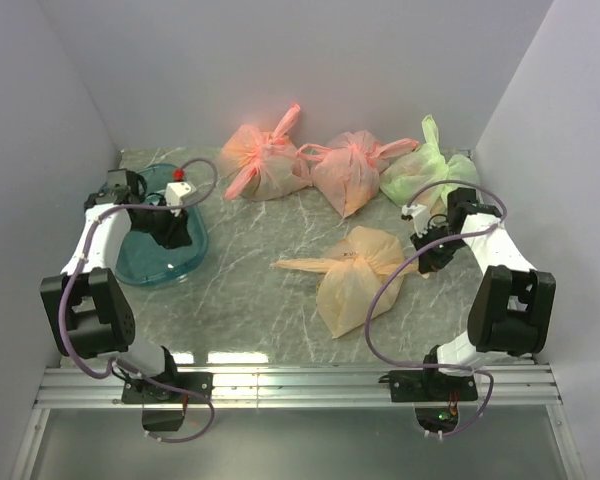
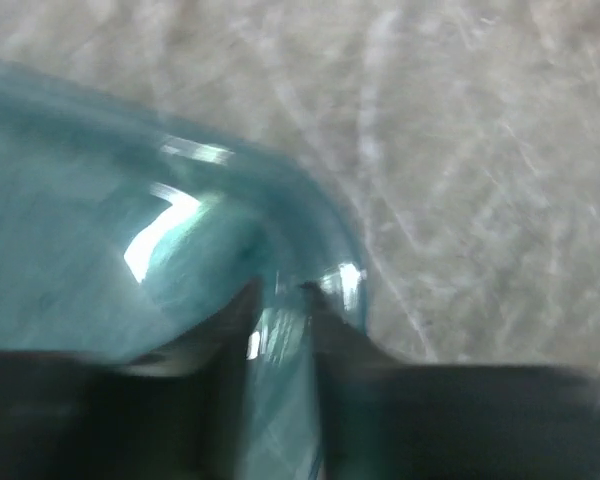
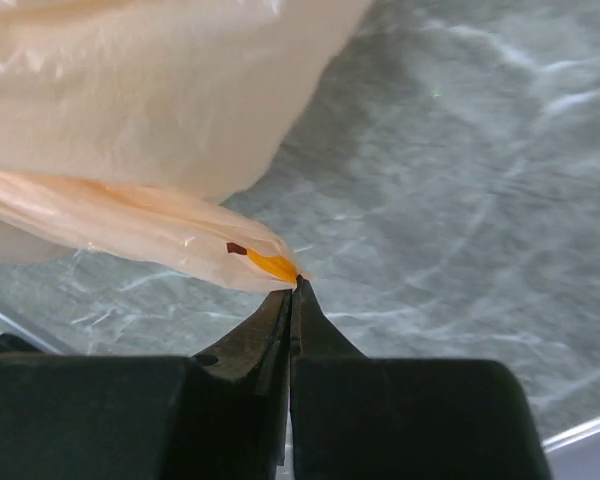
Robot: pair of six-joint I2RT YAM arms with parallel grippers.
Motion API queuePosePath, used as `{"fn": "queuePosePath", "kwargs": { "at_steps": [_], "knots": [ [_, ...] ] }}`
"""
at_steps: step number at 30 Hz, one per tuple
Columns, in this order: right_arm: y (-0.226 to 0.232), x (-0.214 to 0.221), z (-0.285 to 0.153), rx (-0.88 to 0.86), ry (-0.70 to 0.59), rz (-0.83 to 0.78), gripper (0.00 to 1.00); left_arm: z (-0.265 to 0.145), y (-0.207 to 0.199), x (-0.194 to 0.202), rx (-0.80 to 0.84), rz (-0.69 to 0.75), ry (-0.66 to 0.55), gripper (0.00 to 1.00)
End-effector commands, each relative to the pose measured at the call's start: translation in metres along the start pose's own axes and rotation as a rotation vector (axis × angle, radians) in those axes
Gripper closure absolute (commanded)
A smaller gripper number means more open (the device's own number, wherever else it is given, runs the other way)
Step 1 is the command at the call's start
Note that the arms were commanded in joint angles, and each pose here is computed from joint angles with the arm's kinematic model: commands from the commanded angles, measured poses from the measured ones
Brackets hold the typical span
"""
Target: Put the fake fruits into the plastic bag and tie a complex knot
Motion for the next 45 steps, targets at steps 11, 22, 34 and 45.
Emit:
{"fn": "queuePosePath", "kwargs": {
  "at_steps": [11, 22, 34, 45],
  "knots": [
    [0.033, -0.023, -0.023, -0.062, -0.104, -0.234, 0.15, 0.083, -0.116, -0.109, 0.275, 0.405, -0.196, 0.01],
    [0.028, -0.028, 0.017, 0.048, -0.010, -0.327, 0.23, 0.154, -0.145, -0.129, 0.397, 0.574, -0.178, 0.01],
    [0.025, -0.018, -0.001, 0.106, 0.003, -0.376, 0.25, 0.206, -0.170, -0.140, 0.387, 0.628, -0.162, 0.19],
    [0.003, -0.004, 0.001, 0.077, 0.028, -0.387, 0.27, 0.211, -0.170, -0.150, 0.377, 0.569, -0.182, 0.28]
  ]
}}
Point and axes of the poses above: each gripper's point midway between its finger pads, its own z axis out along the fingers, its own y axis along the line the jaws close on, x = y × z, the point moved 6 cm from there along -z, back along the fingers, and after that the axes turned 8 degrees about z, right-handed, at the moved point
